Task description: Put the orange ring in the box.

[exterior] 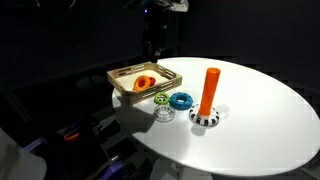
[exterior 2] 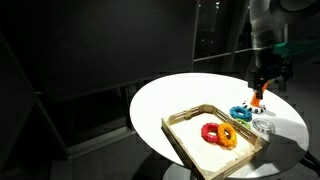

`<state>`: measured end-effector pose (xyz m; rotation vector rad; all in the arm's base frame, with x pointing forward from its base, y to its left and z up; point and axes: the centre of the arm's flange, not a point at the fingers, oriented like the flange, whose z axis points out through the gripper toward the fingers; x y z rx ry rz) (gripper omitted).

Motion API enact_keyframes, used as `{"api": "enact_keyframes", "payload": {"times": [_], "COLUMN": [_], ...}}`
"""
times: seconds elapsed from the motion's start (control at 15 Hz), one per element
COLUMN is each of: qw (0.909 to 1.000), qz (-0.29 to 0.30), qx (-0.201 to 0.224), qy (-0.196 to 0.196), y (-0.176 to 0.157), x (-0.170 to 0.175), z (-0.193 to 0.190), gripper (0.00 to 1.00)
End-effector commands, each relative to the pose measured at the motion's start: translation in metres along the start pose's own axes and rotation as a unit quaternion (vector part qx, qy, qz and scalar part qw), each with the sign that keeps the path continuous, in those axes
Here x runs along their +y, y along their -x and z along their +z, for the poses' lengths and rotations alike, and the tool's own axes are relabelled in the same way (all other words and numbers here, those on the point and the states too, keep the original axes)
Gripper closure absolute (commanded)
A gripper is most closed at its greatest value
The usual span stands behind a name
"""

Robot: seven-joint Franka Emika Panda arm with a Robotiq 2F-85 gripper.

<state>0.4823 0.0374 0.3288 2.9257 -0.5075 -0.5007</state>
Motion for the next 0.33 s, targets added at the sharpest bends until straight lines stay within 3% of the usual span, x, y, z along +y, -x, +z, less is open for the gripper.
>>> {"api": "enact_keyframes", "payload": {"times": [0.0, 0.27], "qw": [1.0000, 1.0000], "qz": [0.000, -0.002], "qx": [0.001, -0.003], "qy": [-0.001, 0.001], "y": [0.0004, 0.0000], "x": [0.0014, -0.0008], "z": [-0.0018, 0.0022], "gripper": [0.00, 0.00]}}
